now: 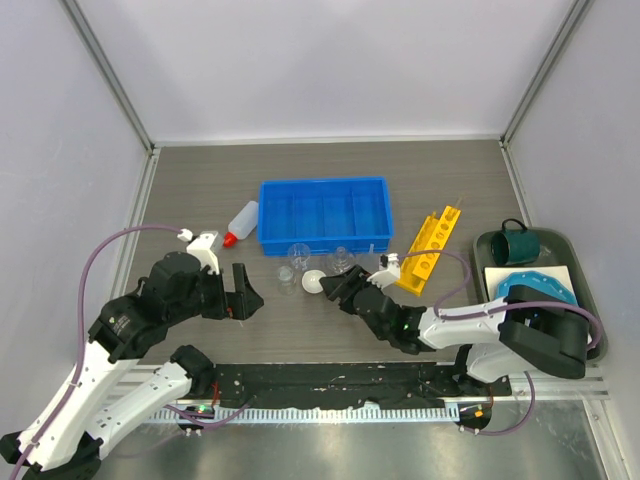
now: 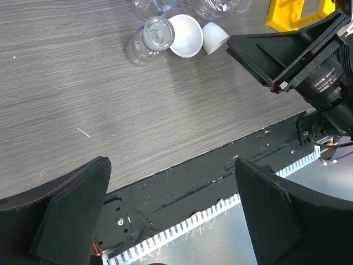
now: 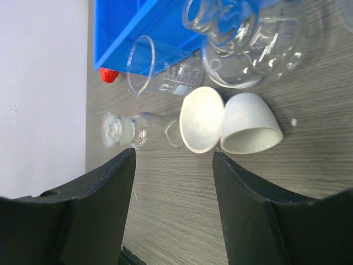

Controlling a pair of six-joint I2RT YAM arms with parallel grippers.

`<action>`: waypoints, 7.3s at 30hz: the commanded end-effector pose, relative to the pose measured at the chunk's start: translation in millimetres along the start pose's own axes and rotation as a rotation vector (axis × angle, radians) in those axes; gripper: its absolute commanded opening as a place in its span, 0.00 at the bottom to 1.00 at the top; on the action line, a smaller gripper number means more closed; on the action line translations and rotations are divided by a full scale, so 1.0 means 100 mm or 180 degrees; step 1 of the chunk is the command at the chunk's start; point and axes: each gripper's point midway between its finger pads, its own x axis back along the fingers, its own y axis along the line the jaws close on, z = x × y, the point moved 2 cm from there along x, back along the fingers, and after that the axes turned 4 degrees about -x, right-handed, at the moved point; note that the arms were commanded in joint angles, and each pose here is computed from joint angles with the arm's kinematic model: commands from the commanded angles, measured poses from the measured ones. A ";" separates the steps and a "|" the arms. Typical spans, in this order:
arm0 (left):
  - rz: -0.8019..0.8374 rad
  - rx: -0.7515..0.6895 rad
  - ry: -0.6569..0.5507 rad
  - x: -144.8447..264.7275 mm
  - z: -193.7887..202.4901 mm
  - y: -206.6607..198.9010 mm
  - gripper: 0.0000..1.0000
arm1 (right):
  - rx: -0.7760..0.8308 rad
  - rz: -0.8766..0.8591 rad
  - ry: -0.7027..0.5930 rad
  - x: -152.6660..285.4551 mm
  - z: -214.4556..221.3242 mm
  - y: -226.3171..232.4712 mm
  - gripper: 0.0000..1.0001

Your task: Organize the chemistry lab equipment

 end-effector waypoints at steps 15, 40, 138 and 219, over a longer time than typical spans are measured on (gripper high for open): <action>-0.0017 -0.0043 -0.0035 0.03 -0.03 0.01 1.00 | -0.0131 -0.0103 -0.0234 -0.10 -0.09 0.27 0.60; -0.0065 -0.0075 0.0028 0.02 -0.02 0.03 1.00 | -0.0032 0.0146 -0.0273 -0.33 -0.02 -0.01 0.59; -0.0064 -0.0153 0.0204 -0.03 0.01 0.01 1.00 | 0.2250 0.2514 0.1268 -1.95 -2.05 -0.51 0.13; -0.0113 -0.0137 0.0125 0.07 0.08 0.09 1.00 | -0.0051 0.0298 0.0207 -0.58 0.29 -0.13 0.37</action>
